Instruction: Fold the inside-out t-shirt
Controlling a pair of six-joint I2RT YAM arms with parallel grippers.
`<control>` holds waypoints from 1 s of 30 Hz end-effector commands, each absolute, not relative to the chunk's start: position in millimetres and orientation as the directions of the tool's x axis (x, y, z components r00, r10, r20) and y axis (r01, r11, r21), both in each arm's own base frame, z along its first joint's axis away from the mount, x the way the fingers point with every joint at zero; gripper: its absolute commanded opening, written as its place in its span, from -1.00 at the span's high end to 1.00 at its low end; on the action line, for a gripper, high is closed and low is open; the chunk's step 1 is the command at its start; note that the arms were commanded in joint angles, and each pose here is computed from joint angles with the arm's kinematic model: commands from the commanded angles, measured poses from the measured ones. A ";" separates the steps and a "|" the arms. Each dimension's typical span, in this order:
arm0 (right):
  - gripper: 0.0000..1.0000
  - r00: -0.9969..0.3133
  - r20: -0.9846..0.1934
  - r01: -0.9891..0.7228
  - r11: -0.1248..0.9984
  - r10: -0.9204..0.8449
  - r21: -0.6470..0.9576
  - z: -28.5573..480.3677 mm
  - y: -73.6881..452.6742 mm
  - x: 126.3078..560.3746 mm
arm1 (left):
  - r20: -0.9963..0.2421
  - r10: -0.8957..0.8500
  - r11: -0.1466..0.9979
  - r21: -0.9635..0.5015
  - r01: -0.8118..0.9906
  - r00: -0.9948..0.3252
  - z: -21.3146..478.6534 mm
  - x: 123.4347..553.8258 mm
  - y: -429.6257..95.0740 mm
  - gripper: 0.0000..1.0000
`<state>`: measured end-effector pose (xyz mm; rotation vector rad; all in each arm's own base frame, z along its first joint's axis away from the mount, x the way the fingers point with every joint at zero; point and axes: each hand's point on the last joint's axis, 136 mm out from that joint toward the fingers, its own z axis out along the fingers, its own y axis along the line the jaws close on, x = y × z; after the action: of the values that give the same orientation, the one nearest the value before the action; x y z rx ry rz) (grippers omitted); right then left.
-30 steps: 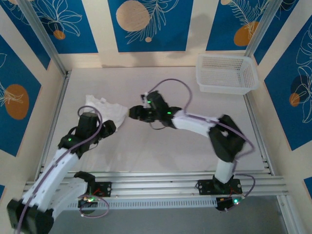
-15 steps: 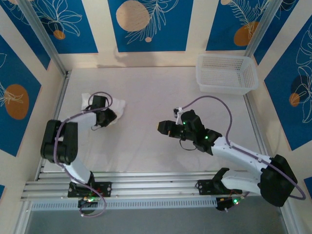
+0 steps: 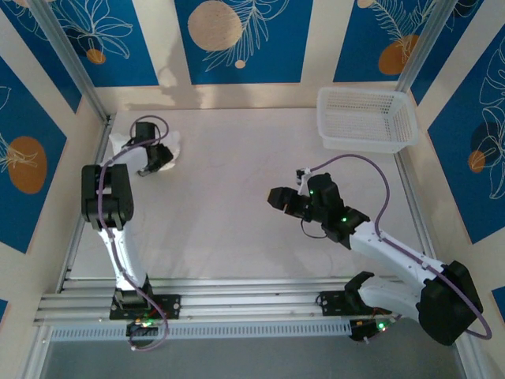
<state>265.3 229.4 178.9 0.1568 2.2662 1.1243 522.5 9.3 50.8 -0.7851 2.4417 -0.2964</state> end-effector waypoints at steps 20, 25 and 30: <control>-0.05 -0.818 -0.470 -0.198 0.603 0.333 0.773 191.0 224.0 260.3 | -0.396 -0.731 0.680 -0.356 -0.641 -0.555 57.1 506.6 96.2 0.36; -0.05 -0.812 -0.482 -0.210 0.605 0.331 0.768 197.9 221.6 262.0 | -0.460 -0.700 0.706 -0.328 -0.628 -0.546 69.9 535.6 110.0 0.40; -0.06 -0.806 -0.484 -0.207 0.605 0.339 0.769 200.5 216.8 264.3 | -0.522 -0.662 0.729 -0.282 -0.623 -0.538 71.5 557.9 128.7 0.42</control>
<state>266.2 217.5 189.3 0.1416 2.2415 1.1578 548.2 114.4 71.0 -0.9951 2.3212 -0.1512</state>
